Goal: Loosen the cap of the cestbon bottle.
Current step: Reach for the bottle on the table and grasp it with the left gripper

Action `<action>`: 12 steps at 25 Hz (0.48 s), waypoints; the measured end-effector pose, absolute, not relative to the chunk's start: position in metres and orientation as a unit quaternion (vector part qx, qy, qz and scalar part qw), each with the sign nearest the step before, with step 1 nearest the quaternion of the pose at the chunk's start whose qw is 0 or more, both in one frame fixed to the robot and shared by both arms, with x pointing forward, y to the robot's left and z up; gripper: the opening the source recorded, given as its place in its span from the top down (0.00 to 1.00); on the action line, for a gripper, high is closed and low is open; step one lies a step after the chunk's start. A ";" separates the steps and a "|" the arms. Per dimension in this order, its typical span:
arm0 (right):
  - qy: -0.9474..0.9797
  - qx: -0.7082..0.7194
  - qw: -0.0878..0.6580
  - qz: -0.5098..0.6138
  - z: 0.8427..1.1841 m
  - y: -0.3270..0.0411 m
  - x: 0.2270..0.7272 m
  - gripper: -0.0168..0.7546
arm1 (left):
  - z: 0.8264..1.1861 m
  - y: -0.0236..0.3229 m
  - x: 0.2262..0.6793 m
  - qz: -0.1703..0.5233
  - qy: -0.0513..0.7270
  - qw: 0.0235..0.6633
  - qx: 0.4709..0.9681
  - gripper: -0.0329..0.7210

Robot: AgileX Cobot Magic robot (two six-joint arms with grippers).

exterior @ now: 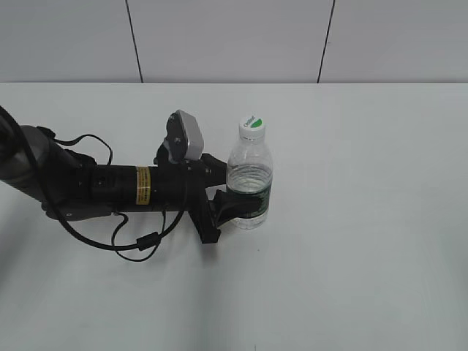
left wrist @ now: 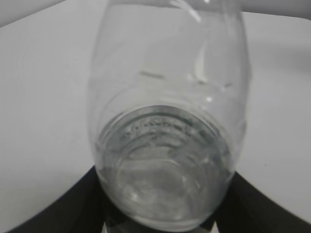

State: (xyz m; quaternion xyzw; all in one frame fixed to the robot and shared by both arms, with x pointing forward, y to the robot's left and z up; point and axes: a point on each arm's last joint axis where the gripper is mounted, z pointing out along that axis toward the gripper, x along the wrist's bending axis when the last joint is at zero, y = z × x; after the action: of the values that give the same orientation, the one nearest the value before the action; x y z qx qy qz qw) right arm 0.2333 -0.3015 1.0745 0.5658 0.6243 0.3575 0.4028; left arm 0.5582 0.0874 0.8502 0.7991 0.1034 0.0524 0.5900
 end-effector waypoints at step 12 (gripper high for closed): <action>0.686 0.623 0.264 0.267 1.127 -0.294 0.344 0.40 | 0.851 0.087 0.557 0.049 0.096 0.592 0.799 0.48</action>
State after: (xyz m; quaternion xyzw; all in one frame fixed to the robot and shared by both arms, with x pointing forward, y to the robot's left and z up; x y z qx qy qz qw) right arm 0.3444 -0.2941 1.1269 0.6231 0.6860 0.2674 0.2639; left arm 0.5569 0.0870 0.8506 0.7989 0.0955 0.0488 0.5918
